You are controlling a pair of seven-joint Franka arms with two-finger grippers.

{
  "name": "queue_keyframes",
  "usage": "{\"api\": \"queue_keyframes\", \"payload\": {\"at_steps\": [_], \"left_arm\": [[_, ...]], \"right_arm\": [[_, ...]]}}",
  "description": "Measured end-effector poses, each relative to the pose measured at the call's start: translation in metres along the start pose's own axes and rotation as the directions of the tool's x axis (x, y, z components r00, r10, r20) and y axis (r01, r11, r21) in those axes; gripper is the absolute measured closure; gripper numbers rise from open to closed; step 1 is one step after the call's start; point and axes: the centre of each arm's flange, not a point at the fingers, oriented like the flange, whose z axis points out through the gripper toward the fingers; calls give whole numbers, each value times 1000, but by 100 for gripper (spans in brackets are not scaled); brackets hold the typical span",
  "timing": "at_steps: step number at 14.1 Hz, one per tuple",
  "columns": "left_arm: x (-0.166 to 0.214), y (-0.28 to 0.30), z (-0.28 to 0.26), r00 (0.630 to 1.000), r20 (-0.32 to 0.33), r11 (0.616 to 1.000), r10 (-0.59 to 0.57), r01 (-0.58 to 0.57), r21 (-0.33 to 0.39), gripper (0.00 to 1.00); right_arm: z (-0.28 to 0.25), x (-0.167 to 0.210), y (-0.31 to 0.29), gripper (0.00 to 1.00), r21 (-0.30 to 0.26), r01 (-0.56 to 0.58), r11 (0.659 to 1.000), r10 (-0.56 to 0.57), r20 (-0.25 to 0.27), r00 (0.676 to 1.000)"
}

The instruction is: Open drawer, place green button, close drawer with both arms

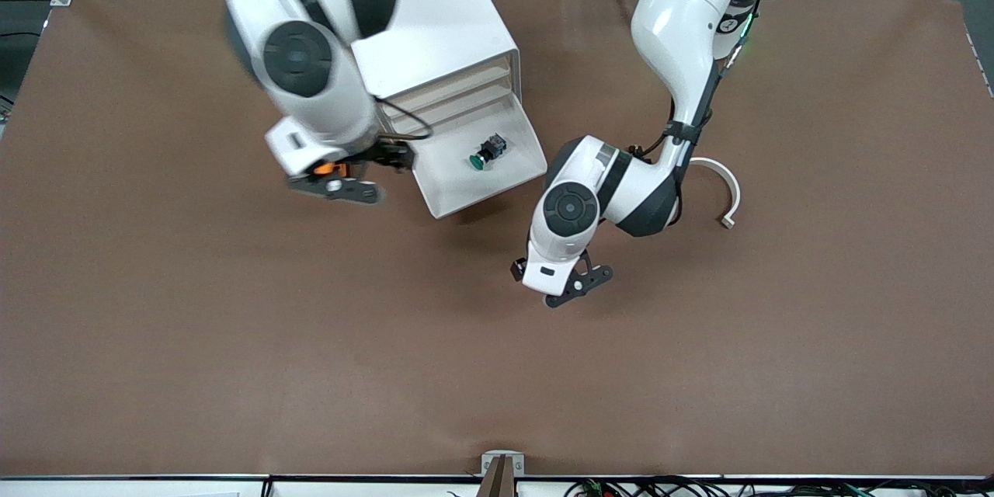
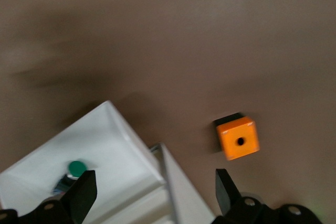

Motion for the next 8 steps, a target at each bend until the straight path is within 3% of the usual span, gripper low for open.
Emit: {"api": "queue_keyframes", "payload": {"at_steps": [4, 8], "left_arm": [[-17, 9, 1, 1000, 10, 1000, 25, -25, -5, 0], [-44, 19, 3, 998, 34, 998, 59, -58, -37, 0]], "right_arm": [[-39, 34, 120, 0, 18, 102, 995, -102, -7, 995], [-56, 49, 214, 0, 33, 116, 993, -116, -10, 993]]}}
